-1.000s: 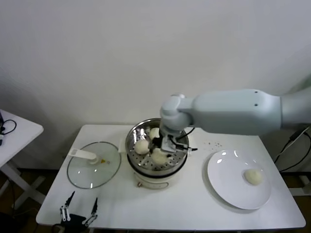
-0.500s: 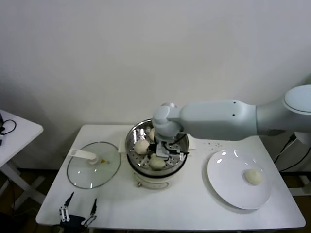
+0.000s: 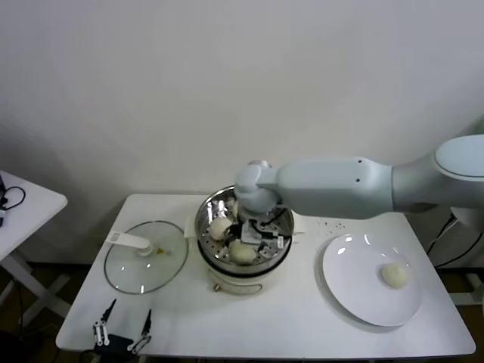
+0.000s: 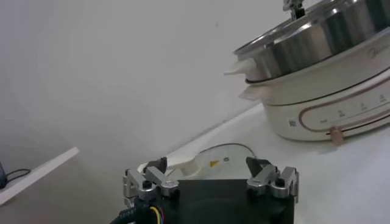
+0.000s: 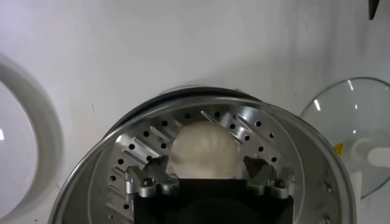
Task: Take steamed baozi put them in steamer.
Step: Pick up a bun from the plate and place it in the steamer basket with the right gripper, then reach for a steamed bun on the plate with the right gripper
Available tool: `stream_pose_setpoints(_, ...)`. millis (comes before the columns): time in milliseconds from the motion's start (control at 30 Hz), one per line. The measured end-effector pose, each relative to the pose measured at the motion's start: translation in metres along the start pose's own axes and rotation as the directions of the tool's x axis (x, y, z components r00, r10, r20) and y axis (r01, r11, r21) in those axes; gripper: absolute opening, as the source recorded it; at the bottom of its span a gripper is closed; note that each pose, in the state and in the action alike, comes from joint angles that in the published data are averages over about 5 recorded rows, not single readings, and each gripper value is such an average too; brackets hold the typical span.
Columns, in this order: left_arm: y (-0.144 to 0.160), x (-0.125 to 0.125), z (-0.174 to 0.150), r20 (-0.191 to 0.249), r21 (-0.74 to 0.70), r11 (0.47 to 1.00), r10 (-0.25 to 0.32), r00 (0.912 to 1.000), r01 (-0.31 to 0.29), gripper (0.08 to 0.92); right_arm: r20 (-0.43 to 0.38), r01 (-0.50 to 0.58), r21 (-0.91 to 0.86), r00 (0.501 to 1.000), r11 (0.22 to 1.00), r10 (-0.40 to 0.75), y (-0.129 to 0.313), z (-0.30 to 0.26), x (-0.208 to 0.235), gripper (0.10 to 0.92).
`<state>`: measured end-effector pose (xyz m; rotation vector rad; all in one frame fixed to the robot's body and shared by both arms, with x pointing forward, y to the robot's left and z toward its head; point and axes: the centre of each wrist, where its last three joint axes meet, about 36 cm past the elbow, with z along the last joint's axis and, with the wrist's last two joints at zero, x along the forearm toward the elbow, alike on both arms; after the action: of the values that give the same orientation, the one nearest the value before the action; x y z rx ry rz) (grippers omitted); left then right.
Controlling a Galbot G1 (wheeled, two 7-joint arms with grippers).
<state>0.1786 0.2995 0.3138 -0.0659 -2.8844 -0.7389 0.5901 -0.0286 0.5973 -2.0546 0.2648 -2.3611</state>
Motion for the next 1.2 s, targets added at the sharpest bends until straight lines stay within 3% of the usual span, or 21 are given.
stream_pose_setpoints(267,-0.001,0.001,0.0,-0.003,-0.01,1.0,0.007,1.0,-0.007,0.823,0.001,0.026,-0.111,1.0,0.993,-0.026,0.022,0.028,0.031,0.823)
stream_pose_setpoints(467,-0.001,0.002,-0.001,-0.002,-0.012,1.0,0.01,0.9999,-0.01,0.823,0.021,0.05,-0.312,0.999,0.949,-0.046,0.059,0.054,0.061,0.823)
stream_pose_setpoints(800,-0.005,0.001,0.001,-0.003,-0.008,1.0,0.02,0.9998,-0.02,0.823,0.047,0.085,-0.704,0.996,0.705,-0.073,0.176,0.084,0.075,0.823)
stream_pose_setpoints(1200,-0.005,0.003,0.003,-0.012,-0.001,1.0,0.017,0.9998,-0.017,0.823,0.063,0.109,-0.891,0.991,0.44,-0.118,0.315,0.08,0.033,0.823)
